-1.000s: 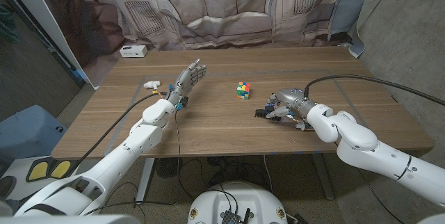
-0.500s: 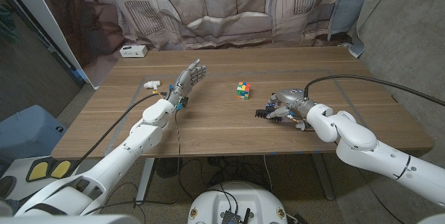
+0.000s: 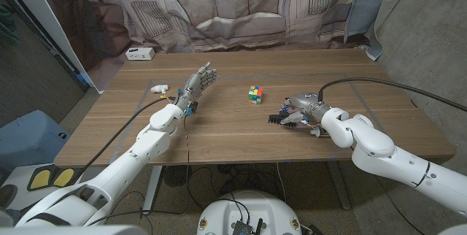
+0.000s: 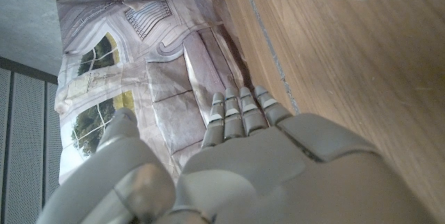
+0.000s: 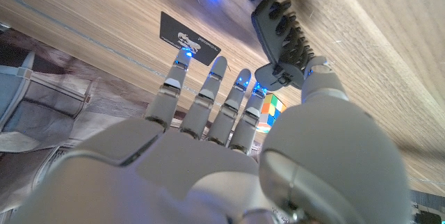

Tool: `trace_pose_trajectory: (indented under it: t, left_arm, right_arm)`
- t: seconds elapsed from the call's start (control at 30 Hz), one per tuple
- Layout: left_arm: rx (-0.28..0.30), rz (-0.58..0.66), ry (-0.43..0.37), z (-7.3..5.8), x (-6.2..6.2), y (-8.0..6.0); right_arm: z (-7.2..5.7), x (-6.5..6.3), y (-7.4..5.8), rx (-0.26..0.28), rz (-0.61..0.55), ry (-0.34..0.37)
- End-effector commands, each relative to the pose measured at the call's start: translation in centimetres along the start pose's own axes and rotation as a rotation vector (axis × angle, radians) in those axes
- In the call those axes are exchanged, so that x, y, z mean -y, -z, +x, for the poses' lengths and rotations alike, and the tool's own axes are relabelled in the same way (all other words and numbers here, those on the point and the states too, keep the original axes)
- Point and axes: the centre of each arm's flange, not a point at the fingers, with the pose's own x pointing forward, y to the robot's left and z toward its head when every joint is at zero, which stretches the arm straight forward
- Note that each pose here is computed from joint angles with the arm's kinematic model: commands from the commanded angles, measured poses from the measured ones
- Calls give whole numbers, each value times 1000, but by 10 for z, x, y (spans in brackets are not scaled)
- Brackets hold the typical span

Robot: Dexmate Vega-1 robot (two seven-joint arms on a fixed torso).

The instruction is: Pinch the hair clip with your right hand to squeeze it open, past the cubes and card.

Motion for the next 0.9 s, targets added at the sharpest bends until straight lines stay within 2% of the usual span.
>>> trace_pose_trajectory:
  t: [0.03,0.5,0.9]
  left_arm:
    - [-6,2,9,3,1,-1]
    - [-5,2,4,4,0,0]
    - [-4,1,5,5,-2,0]
  right_arm:
    - [-1,3,1,-11,-13,-22]
    - [1,3,2,-15,-18,-64]
    - [1,7,1,-17,-17,-62]
